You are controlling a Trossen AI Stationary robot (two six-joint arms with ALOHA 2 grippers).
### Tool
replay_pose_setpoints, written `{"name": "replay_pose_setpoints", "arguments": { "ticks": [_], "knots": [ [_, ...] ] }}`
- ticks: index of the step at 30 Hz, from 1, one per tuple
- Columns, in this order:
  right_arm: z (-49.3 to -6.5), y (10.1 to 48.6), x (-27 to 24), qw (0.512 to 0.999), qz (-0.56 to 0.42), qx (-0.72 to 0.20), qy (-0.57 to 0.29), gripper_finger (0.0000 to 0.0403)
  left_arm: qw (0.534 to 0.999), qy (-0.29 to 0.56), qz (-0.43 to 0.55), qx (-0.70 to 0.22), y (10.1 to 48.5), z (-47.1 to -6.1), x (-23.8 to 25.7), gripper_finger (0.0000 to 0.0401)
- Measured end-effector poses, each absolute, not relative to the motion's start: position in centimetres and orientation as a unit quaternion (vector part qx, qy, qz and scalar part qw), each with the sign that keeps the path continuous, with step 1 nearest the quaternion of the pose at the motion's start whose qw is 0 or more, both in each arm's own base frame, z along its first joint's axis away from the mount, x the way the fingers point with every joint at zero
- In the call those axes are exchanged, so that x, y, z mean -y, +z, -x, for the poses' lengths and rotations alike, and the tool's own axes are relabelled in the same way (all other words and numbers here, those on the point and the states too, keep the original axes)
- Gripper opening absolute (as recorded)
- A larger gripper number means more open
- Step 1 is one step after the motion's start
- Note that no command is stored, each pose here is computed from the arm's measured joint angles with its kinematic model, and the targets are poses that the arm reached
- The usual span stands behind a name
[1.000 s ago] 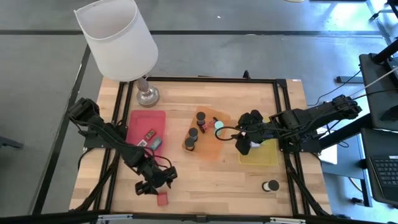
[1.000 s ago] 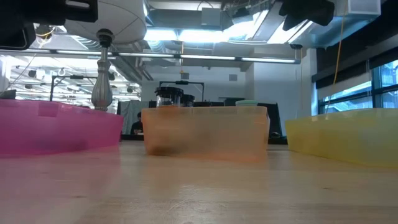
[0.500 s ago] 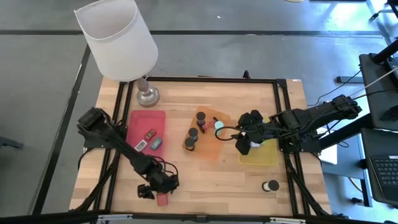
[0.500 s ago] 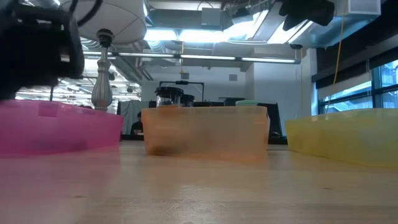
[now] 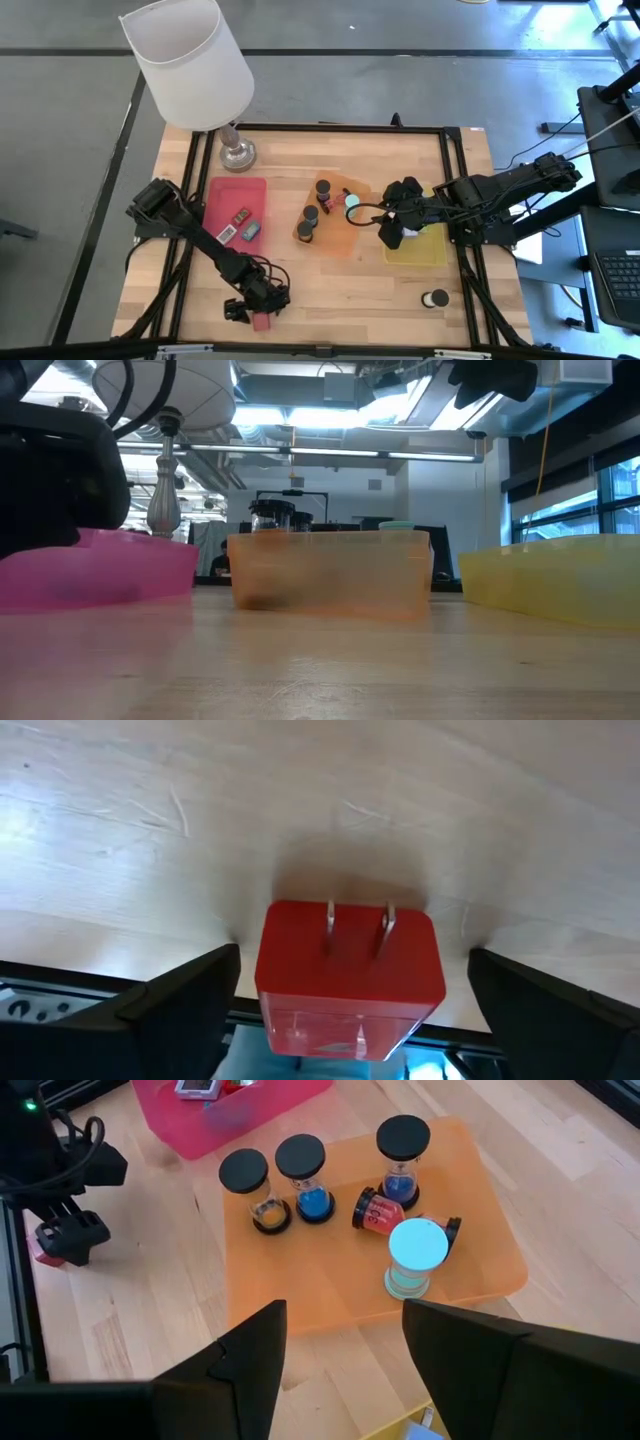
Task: Pick & Place Office items
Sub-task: Put the red charger adapter into the yellow bin
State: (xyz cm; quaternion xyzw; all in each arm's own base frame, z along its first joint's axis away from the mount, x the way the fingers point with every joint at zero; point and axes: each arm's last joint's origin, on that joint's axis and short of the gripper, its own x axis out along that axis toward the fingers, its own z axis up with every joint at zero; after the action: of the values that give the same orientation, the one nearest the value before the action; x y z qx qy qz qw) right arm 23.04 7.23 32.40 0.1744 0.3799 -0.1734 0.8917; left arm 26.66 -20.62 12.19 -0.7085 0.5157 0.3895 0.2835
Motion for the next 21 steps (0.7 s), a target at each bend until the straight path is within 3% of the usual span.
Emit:
{"name": "replay_pose_setpoints", "arguments": {
  "ticks": [21],
  "knots": [
    [-23.05, 32.41, -7.22, 0.892, -0.174, -0.379, -0.174, 0.0204, 0.318, 0.357, 0.689, -0.544, 12.16, -26.62, 20.65, 0.0208]
  ]
}}
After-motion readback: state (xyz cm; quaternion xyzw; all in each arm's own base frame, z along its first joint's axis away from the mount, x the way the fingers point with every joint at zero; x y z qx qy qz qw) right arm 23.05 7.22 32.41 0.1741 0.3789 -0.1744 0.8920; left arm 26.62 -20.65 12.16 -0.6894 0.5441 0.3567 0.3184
